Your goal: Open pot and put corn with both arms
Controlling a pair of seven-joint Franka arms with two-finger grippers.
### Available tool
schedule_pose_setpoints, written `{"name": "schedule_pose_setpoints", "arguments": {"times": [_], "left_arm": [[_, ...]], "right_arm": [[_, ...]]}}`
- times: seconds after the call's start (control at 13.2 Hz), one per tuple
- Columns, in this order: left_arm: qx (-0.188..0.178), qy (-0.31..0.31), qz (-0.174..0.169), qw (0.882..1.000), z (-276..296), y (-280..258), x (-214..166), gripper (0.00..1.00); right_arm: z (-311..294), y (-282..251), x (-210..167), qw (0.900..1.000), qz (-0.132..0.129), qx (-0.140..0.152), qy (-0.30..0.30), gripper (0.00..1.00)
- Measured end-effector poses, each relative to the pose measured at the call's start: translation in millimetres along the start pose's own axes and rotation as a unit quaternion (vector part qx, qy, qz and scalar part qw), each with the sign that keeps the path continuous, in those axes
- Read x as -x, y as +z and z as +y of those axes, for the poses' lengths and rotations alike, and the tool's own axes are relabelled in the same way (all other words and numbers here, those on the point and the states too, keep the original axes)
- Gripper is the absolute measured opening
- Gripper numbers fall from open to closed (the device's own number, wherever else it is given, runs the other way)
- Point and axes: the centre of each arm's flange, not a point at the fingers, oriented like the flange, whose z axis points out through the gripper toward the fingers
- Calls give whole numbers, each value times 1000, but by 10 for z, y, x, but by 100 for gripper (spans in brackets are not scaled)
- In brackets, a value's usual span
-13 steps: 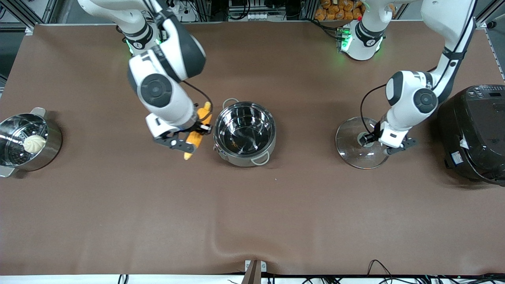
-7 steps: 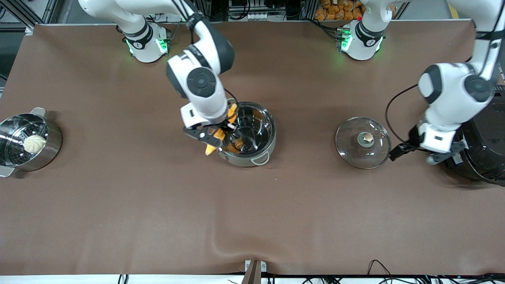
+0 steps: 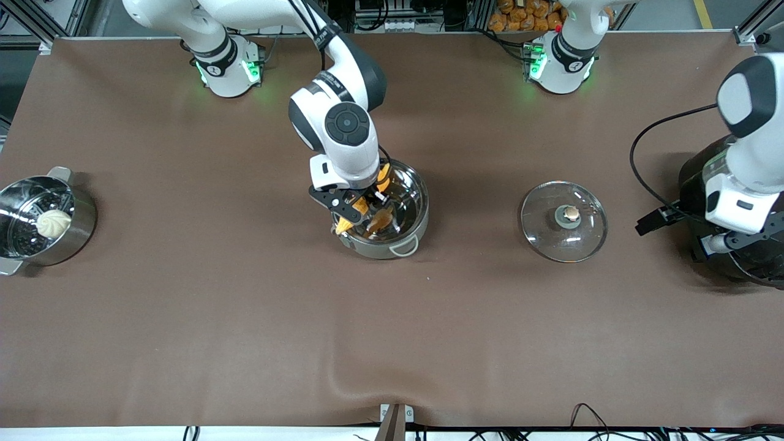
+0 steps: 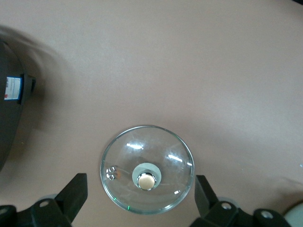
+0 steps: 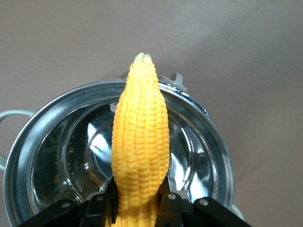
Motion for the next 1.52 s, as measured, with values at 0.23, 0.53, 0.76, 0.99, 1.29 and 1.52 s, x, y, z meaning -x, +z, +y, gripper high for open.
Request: {"name": "schedule_pose_setpoints", "arguments": {"times": [0.23,0.53,0.76,0.99,1.29,1.52], "left_arm": [[-6,9,-18,1000,89,-278,43,100],[-5,13,-19,1000,144,-537,56,100],[-11,14,-32,999,132,-540,83,100],[-16,12,-44,999,103,-696,108,100],[-20,20,-52,998,84,-804,164,100],[-19,38,-49,998,85,-878,198,100]], "right_arm": [[-64,98,40,1000,4,-5,9,34],[-82,187,49,999,4,-1,41,58],[-107,128,43,999,6,-8,50,95],[-129,62,9,998,4,-15,55,100],[23,-470,-580,997,-3,-46,57,100],[818,-1313,-1518,999,-18,-29,0,100]]}}
